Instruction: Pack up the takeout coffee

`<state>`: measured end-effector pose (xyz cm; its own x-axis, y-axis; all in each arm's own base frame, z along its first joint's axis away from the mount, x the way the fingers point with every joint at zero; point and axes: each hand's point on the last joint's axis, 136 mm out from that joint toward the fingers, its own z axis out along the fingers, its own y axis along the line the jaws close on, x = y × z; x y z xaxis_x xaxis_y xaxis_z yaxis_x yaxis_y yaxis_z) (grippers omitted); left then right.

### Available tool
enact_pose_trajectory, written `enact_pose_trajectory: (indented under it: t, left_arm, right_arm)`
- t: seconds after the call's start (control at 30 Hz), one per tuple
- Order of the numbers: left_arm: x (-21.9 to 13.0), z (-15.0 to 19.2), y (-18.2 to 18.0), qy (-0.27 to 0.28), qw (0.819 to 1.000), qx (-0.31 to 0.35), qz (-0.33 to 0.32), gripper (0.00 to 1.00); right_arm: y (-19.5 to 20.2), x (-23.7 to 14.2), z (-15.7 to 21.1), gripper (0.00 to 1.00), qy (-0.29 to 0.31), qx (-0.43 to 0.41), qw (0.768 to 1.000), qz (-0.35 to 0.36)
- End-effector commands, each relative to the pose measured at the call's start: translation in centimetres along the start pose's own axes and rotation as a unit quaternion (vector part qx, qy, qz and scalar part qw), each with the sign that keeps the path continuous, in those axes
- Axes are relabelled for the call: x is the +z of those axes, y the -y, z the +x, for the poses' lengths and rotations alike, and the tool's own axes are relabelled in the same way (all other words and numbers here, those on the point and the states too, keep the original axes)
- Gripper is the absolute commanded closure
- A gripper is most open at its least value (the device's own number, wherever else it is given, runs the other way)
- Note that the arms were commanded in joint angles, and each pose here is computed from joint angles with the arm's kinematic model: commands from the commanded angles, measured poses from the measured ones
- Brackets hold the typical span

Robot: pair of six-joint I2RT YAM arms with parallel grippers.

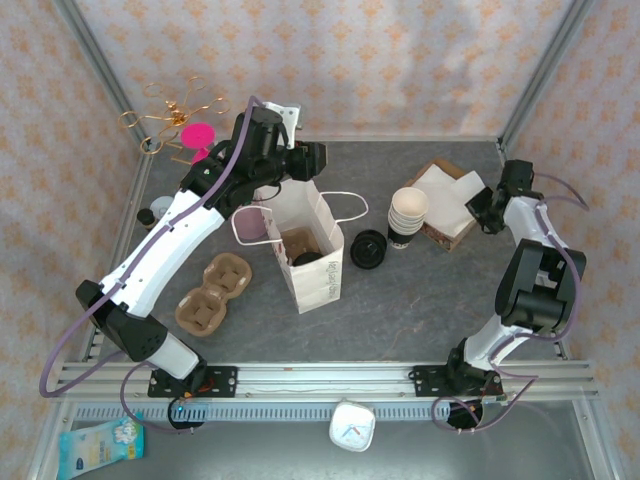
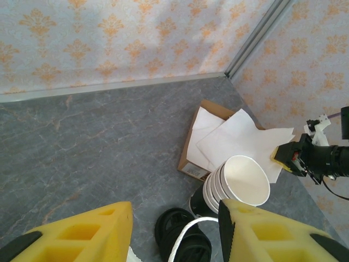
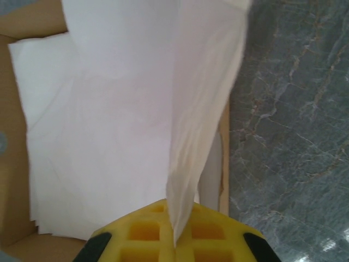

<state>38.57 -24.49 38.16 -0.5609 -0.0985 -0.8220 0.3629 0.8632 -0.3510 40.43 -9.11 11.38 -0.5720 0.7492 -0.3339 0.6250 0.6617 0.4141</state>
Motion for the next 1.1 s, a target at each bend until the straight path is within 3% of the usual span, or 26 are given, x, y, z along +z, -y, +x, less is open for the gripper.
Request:
enact_pose_trajectory:
  t: [0.0,0.43,0.63,0.93,1.07]
  left_arm:
    - [-0.8,-1.7,0.5,0.028,1.000,0.010,0.002,0.53]
    - [-1.8,-2.3,0.4,0.038,0.999,0.032,-0.005,0.52]
    - [-1.9,-2.1,0.6,0.037,0.999,0.028,0.000,0.52]
    - [-1.3,-1.5,0.6,0.026,0.999,0.025,0.005,0.52]
    - [-1.0,-1.3,0.6,0.023,0.999,0.026,0.008,0.52]
  right_arm:
    - [-2.4,-3.2,-1.2,1.00,0.019,-0.008,0.999,-0.041]
    - [-6.2,-9.7,-3.1,1.00,0.063,-0.018,0.993,-0.102]
    - [-4.8,-7.9,-1.0,1.00,0.031,-0.013,0.995,-0.092]
    - [1.7,-4.9,3.4,1.00,-0.008,0.018,1.000,-0.014]
    - [2.7,-4.3,4.5,1.00,-0.008,0.030,0.999,-0.023]
